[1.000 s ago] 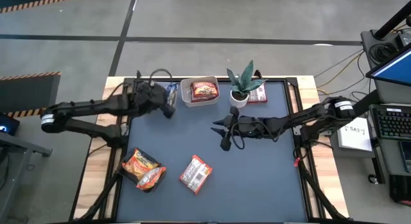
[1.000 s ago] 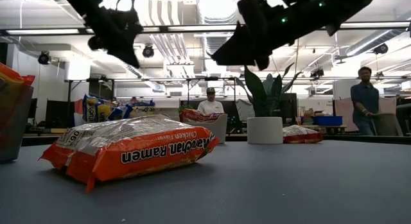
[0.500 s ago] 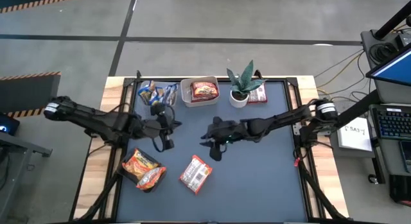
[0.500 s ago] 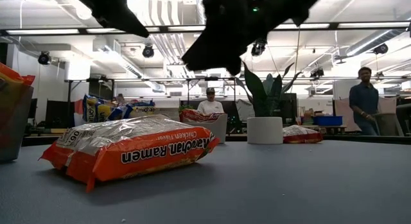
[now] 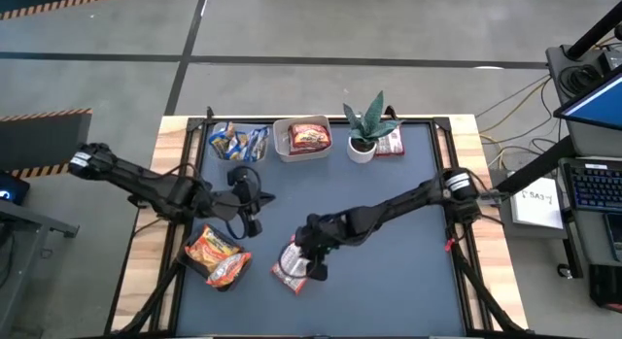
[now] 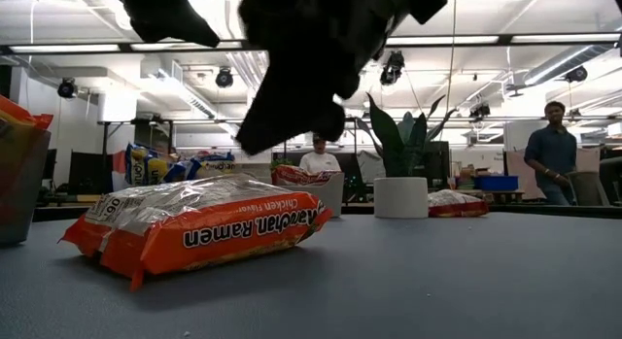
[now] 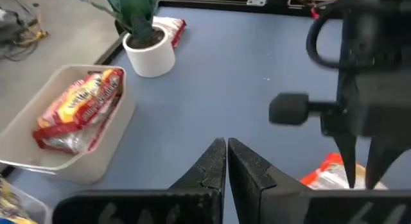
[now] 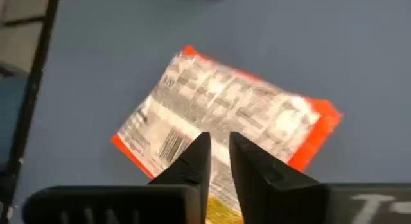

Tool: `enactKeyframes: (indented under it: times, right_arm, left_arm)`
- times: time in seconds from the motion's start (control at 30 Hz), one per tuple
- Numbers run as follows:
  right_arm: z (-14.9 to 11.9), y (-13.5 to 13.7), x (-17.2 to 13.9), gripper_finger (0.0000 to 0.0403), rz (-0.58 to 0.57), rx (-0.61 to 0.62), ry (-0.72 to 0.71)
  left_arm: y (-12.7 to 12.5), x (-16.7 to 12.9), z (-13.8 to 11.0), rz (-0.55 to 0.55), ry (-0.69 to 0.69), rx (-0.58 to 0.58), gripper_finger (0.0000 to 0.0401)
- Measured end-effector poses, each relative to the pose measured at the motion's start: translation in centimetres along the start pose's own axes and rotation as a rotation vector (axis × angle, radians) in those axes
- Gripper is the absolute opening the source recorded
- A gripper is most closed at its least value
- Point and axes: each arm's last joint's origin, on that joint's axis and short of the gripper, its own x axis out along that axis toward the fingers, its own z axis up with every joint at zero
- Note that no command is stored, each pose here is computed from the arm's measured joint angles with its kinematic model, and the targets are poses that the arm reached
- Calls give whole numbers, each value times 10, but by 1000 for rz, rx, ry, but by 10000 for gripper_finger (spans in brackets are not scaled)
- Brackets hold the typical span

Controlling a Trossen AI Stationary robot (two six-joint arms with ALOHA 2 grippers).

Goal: Sort Maruchan noodles
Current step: Put the orange noodle pack into the black bin

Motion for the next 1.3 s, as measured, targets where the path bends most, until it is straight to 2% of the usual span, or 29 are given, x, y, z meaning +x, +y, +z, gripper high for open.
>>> enactKeyframes:
  times: [0.17,0.3,0.47,0.6,0.7,0.77,0.9,1.1,1.3]
  right_arm:
    - [-1,3,23,13,0,-9,24]
    - [-6,-1,38,9,27,4,59]
    - [-5,-5,39,9,35,13,63]
    - [-2,-9,31,9,-77,-4,38]
    - [-2,-21,23,9,-267,-9,44]
    - [-2,-28,20,9,-355,-10,59]
    - [1,-31,9,9,-372,-12,74]
    - [3,-30,-22,9,-424,-41,132]
    - [-8,-32,-45,9,-437,-18,133]
  left_arm:
    - [-7,-3,-2,-31,-6,-20,0]
    - [-11,-3,-1,-50,-21,-22,0]
    - [-14,0,-3,-46,-11,-9,0]
    - [-16,4,-5,-42,2,1,0]
    - [-18,7,-6,-38,13,9,0]
    - [-19,9,-7,-35,21,16,0]
    - [-24,17,-12,-24,49,48,0]
    - [-34,37,-24,-11,122,139,0]
    - [-48,57,-41,-124,241,236,0]
